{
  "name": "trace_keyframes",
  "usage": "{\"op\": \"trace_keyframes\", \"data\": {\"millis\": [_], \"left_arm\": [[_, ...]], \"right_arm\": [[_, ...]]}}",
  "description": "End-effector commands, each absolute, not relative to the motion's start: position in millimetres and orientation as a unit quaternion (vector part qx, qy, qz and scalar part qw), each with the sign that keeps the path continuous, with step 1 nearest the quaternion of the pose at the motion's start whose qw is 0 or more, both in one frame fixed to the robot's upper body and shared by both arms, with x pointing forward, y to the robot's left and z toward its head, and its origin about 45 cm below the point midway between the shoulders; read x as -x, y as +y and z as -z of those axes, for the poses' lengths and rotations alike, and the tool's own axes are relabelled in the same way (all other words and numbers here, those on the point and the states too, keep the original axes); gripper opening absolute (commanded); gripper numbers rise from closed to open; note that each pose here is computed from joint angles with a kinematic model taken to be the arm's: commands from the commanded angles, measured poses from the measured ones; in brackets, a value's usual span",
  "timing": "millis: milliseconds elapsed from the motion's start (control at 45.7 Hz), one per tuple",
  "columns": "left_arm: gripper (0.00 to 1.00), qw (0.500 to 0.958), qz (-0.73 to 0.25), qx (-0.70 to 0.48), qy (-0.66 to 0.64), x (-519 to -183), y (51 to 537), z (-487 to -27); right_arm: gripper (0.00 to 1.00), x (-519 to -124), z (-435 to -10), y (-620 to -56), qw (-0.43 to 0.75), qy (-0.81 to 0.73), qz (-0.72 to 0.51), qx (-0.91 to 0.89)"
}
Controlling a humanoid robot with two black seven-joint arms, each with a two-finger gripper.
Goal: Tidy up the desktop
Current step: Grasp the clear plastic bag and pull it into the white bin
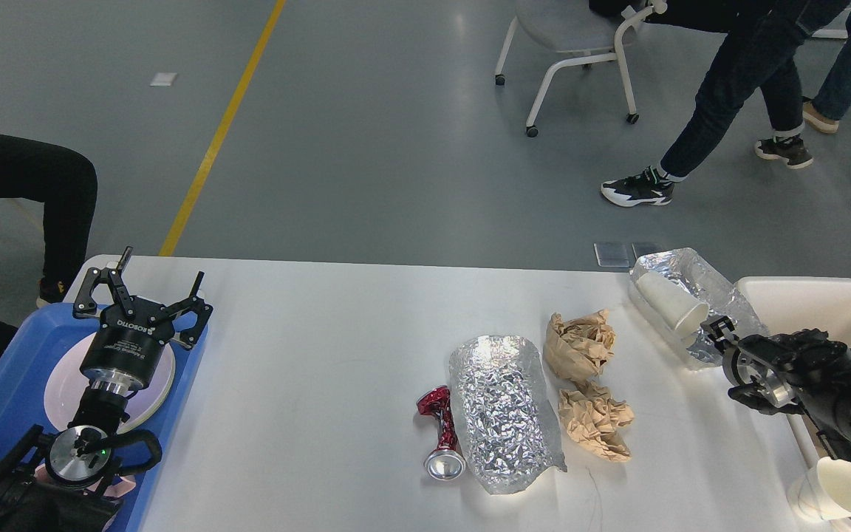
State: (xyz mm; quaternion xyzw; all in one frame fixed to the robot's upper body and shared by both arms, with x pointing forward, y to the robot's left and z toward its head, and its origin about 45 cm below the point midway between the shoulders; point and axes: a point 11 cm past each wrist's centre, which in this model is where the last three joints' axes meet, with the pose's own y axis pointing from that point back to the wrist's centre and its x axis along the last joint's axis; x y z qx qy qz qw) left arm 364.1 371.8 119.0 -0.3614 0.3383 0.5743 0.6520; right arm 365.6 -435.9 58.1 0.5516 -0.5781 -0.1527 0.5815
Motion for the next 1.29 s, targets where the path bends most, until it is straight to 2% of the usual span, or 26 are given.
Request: {"op": "trace_keyframes", "data": {"millis": [0, 66, 197, 285, 482, 569, 942, 1270], "left_arm": [[0.96, 0.652, -0.574, 0.362, 0.338, -364.2, 371.8, -119.4], [0.96, 0.652, -0.574, 0.361, 0.338, -364.0, 371.8, -118.9], [0.96, 0.652, -0.574, 0.361, 0.338, -364.0, 371.7, -118.9], [0.96, 0.652, -0.575, 0.362, 0.338, -364.0, 372.0, -119.0], [0.96, 0.652, -0.574, 0.361, 0.338, -364.0, 371.8, -118.9], [0.96, 0.652, -0.574, 0.361, 0.338, -364.0, 371.8, -118.9], [0.96, 0.652, -0.574, 0.361, 0.338, -364.0, 371.8, -118.9], [0.96, 0.652, -0.574, 0.361, 0.338, -364.0, 371.7, -118.9]], "right_arm": [[0.71, -366.0, -58.0, -435.4, 0.582, -0.578, 0.152, -0.552], [0.65, -363.6, -55.7, -435.6, 0.584, -0.577, 0.153, -0.551], [0.39, -362.3, -53.3, -433.1, 0.586, -0.573, 0.154, -0.553], [0.27, -354.4, -46.5, -434.7, 0.592, -0.567, 0.158, -0.550], [0.15, -355.4, -47.0, -435.1, 0.591, -0.570, 0.156, -0.549], [0.00, -355.1, -46.0, -433.2, 0.592, -0.568, 0.157, -0.549], [0.00, -356.0, -50.9, -437.3, 0.588, -0.569, 0.167, -0.550], [0.00, -360.2, -97.8, -454.7, 0.529, -0.588, 0.232, -0.566]]}}
